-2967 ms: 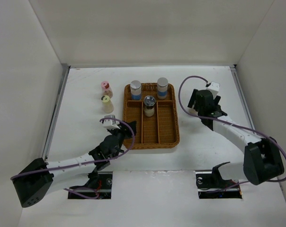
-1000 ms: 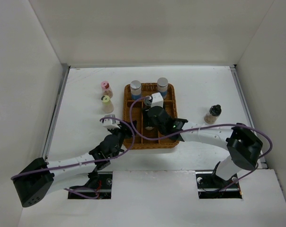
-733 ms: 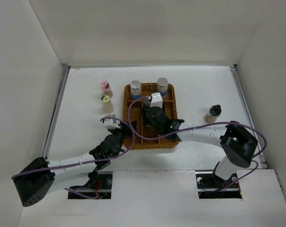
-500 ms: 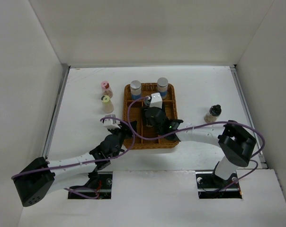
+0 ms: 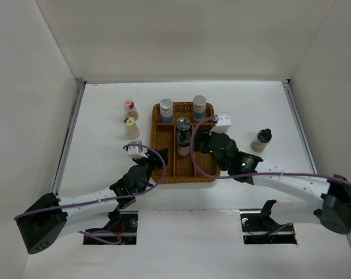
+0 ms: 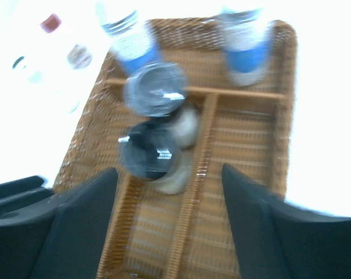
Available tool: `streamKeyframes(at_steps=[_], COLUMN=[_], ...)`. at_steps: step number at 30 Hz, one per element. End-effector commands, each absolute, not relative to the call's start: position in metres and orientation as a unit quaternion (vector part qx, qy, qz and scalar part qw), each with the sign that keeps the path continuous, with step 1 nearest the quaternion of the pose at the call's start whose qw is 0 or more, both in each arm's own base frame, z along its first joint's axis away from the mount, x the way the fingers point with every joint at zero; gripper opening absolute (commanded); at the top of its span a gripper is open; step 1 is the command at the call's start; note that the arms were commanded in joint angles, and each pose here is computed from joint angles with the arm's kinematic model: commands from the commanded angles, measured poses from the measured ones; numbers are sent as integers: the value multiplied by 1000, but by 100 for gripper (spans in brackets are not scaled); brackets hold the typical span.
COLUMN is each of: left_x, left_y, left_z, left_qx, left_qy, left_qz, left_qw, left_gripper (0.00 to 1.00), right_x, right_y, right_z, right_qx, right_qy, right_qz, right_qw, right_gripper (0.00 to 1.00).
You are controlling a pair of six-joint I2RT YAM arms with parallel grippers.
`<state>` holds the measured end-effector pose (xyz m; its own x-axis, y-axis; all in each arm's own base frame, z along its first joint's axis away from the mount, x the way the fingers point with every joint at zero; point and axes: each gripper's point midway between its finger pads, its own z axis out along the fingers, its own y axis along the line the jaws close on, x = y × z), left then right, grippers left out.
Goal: Organize the condiment bottles
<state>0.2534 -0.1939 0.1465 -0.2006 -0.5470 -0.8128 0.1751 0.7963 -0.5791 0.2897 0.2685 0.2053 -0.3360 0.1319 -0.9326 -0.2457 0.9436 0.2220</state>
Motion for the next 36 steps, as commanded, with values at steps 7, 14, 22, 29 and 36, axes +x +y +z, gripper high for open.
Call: streamKeyframes(at_steps=[7,14,22,29,36], left_x=[255,255,254,256,257], left_y=[-201,-203,-203,-204,-203], left_z=[174,174,174,171,170], left_qx=[-143,-141,-140,-140,-140], left_qy=[690,691,691,694,695], left_qz=[-329,-330,-330,-326,-324], left_qw=[628,627,627,626,626], left_gripper=[54,54,54,55,55], right_x=[289,290,338,362,370], right_y=[70,-10,-28,-33,-32], right_z=[198,170,155,138,131], right_qx=[209,266,278,276,279], right_qy=[784,792,788,802,801], right_qz=[23,-94,-85,-66,-67], right_qw=[584,541,542,526,525], right_gripper=[33,90,91,89,66])
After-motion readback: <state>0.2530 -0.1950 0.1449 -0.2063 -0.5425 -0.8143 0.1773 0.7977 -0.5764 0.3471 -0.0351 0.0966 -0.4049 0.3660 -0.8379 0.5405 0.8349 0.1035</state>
